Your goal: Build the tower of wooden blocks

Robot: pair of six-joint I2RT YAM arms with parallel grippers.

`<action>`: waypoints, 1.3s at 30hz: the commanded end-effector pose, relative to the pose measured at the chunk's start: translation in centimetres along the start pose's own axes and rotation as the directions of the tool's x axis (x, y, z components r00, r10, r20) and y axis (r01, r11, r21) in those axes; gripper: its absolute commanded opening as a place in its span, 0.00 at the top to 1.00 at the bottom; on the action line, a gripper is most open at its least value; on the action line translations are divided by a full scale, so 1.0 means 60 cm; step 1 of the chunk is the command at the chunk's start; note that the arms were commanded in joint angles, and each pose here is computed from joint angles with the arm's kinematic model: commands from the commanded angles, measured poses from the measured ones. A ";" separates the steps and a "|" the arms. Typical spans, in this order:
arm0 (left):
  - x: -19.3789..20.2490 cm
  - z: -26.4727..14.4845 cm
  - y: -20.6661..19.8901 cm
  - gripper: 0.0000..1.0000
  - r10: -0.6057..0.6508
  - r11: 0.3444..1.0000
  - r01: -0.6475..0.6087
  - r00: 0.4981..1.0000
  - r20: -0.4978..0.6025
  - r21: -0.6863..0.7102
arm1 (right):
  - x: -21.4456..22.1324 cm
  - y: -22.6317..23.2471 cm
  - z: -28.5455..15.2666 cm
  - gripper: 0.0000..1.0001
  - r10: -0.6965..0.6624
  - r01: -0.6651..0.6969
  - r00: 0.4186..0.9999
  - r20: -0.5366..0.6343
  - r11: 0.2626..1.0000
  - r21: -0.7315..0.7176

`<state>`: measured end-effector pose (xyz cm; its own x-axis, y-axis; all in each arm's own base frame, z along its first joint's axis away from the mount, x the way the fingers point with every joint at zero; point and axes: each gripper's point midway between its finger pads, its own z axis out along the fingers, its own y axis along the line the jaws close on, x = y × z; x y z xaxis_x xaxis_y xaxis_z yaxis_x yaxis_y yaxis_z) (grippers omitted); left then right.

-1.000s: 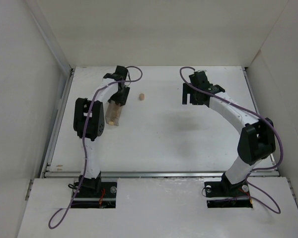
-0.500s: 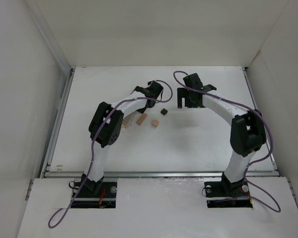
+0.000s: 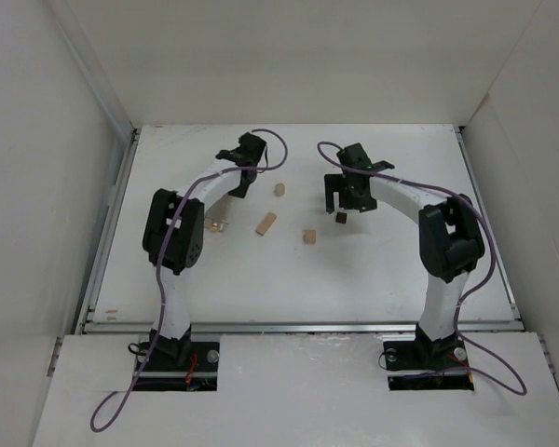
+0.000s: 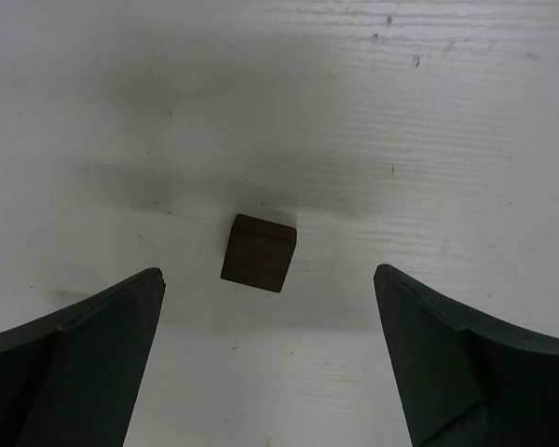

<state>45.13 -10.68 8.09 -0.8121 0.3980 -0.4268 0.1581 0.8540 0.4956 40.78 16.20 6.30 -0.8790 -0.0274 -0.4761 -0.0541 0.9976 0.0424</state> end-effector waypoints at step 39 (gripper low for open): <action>0.113 0.073 0.097 0.15 -0.438 0.354 0.487 0.840 -0.319 0.798 | -0.061 0.062 -0.072 0.00 0.034 -0.001 0.990 0.135 0.971 -0.237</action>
<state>42.00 -4.92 5.36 -0.9572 -0.1355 -0.2557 0.1254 0.6022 -0.7885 40.33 19.13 8.01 -0.8688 -0.0079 -0.4951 -0.1312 0.9678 0.2147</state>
